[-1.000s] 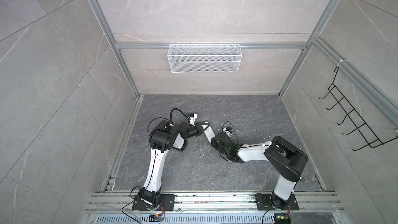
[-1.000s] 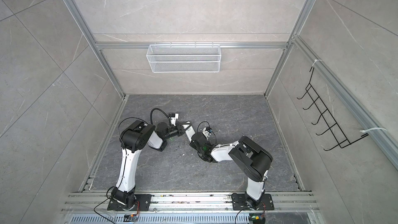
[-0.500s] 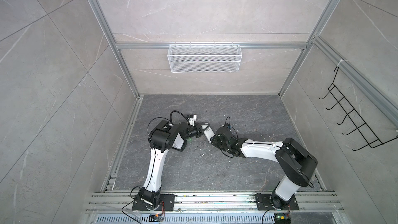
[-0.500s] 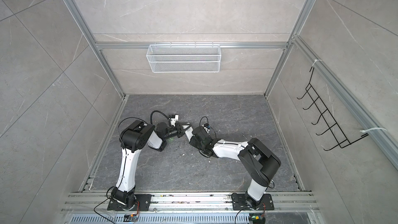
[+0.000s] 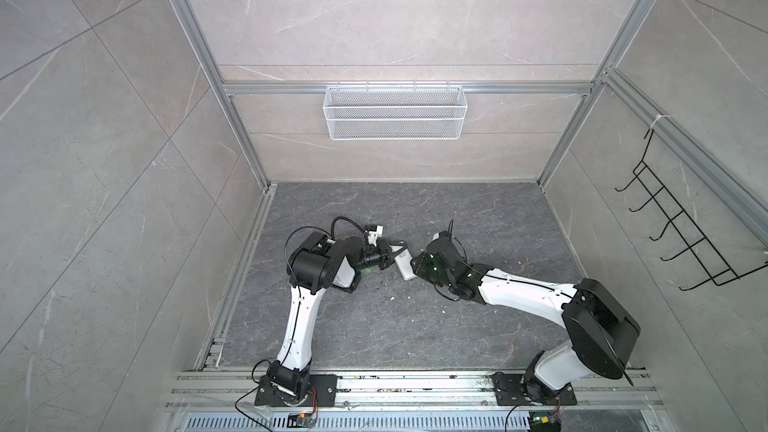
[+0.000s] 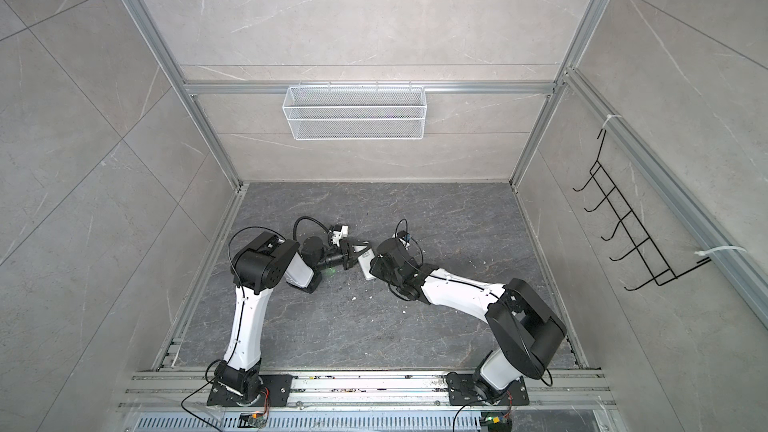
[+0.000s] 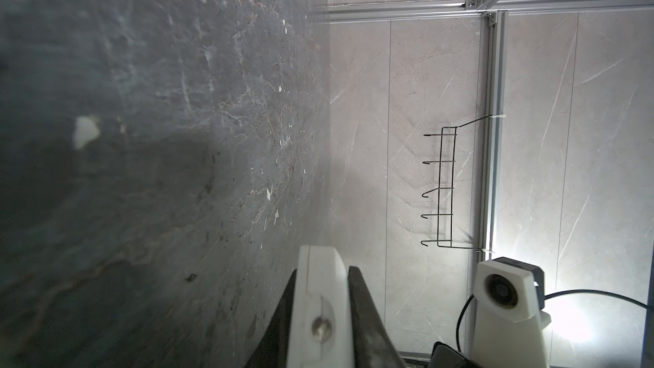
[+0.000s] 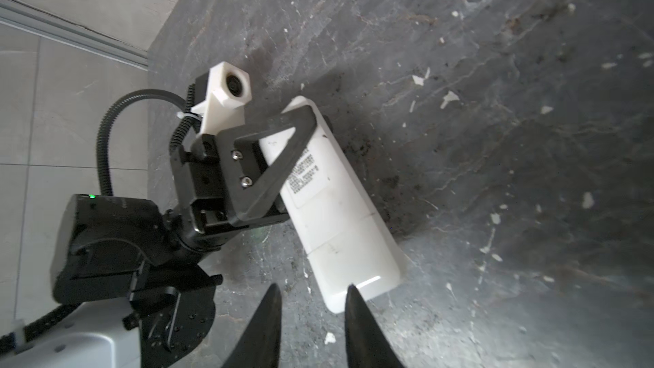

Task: Load the batteries into the remote control

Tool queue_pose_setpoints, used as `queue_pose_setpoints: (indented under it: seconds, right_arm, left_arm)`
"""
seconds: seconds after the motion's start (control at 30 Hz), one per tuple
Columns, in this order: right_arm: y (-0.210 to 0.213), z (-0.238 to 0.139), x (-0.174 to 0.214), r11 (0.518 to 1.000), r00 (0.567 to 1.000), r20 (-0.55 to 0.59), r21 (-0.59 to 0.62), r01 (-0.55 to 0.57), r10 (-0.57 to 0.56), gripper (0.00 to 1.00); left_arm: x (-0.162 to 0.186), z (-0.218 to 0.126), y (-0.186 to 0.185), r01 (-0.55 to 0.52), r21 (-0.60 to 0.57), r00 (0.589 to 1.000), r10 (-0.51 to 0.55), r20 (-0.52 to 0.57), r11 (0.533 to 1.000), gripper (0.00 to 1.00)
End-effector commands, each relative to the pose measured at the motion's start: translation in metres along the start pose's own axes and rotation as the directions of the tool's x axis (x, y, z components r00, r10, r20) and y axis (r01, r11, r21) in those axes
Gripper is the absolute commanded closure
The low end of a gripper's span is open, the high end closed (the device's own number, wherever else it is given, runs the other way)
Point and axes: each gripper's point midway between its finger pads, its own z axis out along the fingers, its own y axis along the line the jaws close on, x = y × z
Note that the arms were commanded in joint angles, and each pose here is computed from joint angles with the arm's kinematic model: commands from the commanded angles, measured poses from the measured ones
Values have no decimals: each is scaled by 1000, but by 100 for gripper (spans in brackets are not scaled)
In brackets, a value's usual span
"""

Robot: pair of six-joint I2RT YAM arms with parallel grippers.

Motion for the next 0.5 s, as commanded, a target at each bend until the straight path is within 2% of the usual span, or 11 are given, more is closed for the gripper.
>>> queue_pose_setpoints:
  seconds: [0.0,0.07,0.17,0.23,0.47]
  right_arm:
    - [-22,1,4,996,999,1,79,-47,47,68]
    - [-28,2,6,993,996,15,71,-91,90,63]
    - [-25,5,5,980,979,56,-41,-193,195,48]
    - [-22,9,5,963,964,65,-99,-249,256,42]
    - [-14,19,8,895,907,75,-213,-391,414,40]
  left_arm:
    - [7,-1,3,38,-9,999,-38,-35,999,96]
    - [6,-1,3,48,-9,998,-49,-34,999,96]
    - [5,-2,4,62,-10,998,-63,-32,998,96]
    - [4,-3,5,76,-12,997,-76,-28,997,96]
    - [2,-2,4,159,-10,987,-159,-19,987,96]
